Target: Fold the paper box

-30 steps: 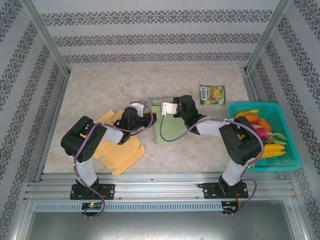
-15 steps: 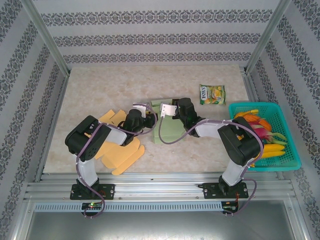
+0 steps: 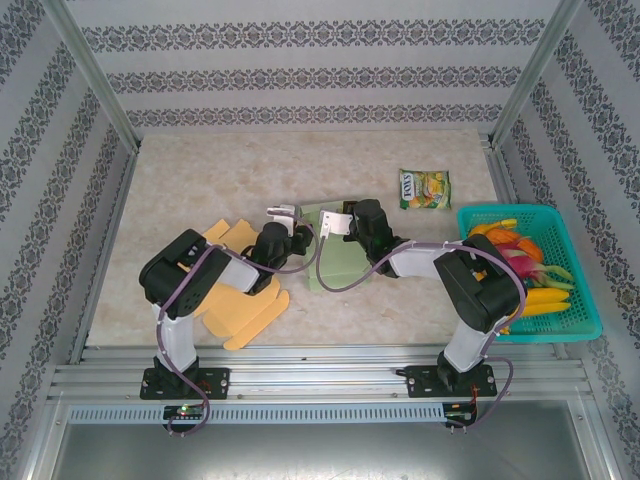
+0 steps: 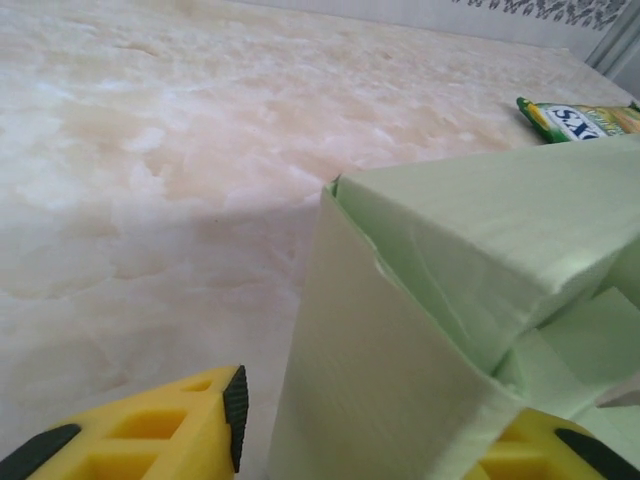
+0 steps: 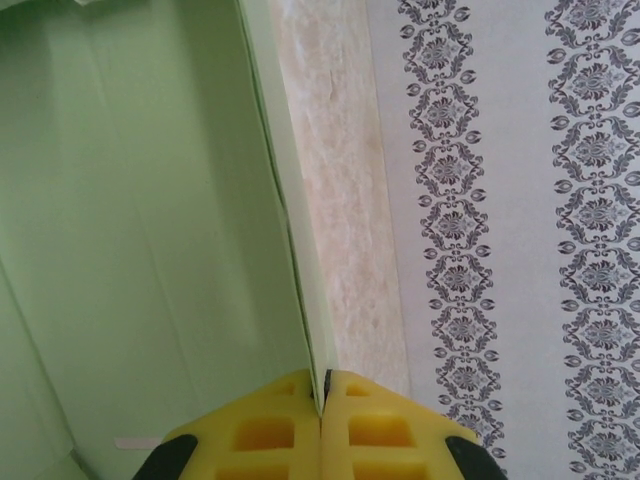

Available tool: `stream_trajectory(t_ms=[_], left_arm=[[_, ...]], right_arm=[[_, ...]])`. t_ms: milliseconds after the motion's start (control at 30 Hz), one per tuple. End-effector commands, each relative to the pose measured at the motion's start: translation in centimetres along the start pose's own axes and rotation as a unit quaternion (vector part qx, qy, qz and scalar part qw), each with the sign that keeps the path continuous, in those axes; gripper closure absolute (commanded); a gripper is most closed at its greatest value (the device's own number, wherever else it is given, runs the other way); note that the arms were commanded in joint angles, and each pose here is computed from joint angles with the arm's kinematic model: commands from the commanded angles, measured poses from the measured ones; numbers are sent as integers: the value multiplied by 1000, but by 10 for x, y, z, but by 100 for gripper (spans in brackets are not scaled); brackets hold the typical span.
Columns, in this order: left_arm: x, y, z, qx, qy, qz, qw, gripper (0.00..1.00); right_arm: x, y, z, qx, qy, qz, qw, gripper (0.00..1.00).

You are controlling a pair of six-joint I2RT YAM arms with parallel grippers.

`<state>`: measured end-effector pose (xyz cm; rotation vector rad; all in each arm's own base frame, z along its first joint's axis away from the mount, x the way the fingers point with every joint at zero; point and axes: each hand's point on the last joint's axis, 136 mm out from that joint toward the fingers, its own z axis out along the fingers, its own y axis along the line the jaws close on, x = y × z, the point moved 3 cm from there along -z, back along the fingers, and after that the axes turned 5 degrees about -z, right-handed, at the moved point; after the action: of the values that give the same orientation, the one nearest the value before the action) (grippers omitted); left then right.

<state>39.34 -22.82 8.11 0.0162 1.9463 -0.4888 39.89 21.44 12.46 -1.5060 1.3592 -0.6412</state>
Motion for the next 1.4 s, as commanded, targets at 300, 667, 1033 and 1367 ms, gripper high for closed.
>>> stream_trajectory(t_ms=[300, 667, 1033, 1367], left_arm=[[-19, 56, -24, -275, -52, -35, 959, 86], [-17, 74, -28, -364, -39, -24, 930, 100], [-13, 67, -11, -257, 3, -47, 965, 78], [-28, 42, -27, -147, -24, -57, 987, 54]], right_arm=[[21, 34, -2, -44, 64, 32, 996, 100], [23, 34, -1, -44, 73, 46, 995, 100], [21, 36, -1, -52, 67, 64, 994, 100], [20, 38, 2, -58, 69, 80, 993, 100]])
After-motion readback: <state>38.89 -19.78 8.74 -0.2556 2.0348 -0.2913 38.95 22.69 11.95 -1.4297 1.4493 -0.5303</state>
